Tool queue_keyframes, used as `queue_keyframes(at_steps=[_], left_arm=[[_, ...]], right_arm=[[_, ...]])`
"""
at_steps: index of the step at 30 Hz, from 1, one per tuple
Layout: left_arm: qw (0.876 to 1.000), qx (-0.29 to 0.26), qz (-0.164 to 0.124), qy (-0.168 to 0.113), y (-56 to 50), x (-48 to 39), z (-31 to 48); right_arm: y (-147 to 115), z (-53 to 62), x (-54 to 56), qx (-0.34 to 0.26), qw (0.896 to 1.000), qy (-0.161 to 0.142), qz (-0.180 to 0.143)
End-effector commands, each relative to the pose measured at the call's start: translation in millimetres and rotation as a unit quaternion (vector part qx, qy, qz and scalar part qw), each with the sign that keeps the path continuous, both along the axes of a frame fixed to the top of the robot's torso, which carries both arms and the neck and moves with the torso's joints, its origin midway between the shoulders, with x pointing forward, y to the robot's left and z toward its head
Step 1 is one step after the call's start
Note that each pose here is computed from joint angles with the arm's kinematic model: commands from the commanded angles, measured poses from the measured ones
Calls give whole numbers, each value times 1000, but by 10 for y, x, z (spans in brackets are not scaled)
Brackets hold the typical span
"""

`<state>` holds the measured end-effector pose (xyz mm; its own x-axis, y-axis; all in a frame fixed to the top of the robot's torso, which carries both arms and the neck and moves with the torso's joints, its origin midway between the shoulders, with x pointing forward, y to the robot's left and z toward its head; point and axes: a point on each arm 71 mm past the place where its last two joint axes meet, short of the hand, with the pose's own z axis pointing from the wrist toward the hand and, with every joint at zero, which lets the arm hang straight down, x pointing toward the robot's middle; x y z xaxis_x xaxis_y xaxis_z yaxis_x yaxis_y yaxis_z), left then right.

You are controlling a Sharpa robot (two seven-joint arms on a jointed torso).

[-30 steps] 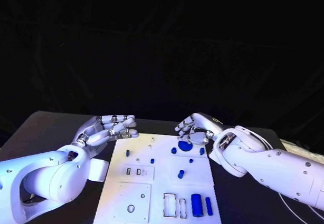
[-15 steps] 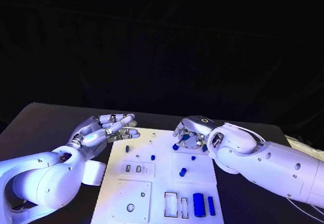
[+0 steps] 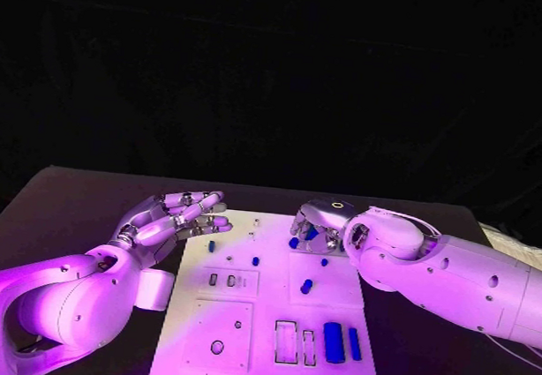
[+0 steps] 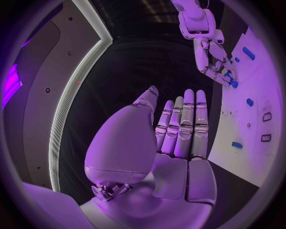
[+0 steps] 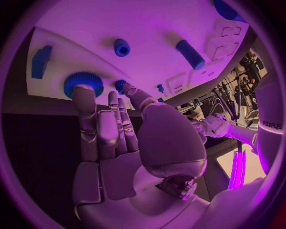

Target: Assemble the parts on the task board

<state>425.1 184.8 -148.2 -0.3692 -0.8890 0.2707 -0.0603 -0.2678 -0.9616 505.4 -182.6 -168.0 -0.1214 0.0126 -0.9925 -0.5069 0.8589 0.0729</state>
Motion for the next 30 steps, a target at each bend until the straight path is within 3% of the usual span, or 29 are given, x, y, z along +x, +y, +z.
queue_keyframes(at_steps=[1, 24, 30], left_arm=[[1000, -7, -11, -1, -22, -3, 16], [1000, -4, -11, 5, -12, 6, 4], [1000, -4, -11, 6, -12, 10, 1]], right_arm=[[12, -26, 6, -26, 1000, 6, 1], [65, -41, 28, -27, 1000, 7, 5], [65, -24, 36, -21, 1000, -5, 1]])
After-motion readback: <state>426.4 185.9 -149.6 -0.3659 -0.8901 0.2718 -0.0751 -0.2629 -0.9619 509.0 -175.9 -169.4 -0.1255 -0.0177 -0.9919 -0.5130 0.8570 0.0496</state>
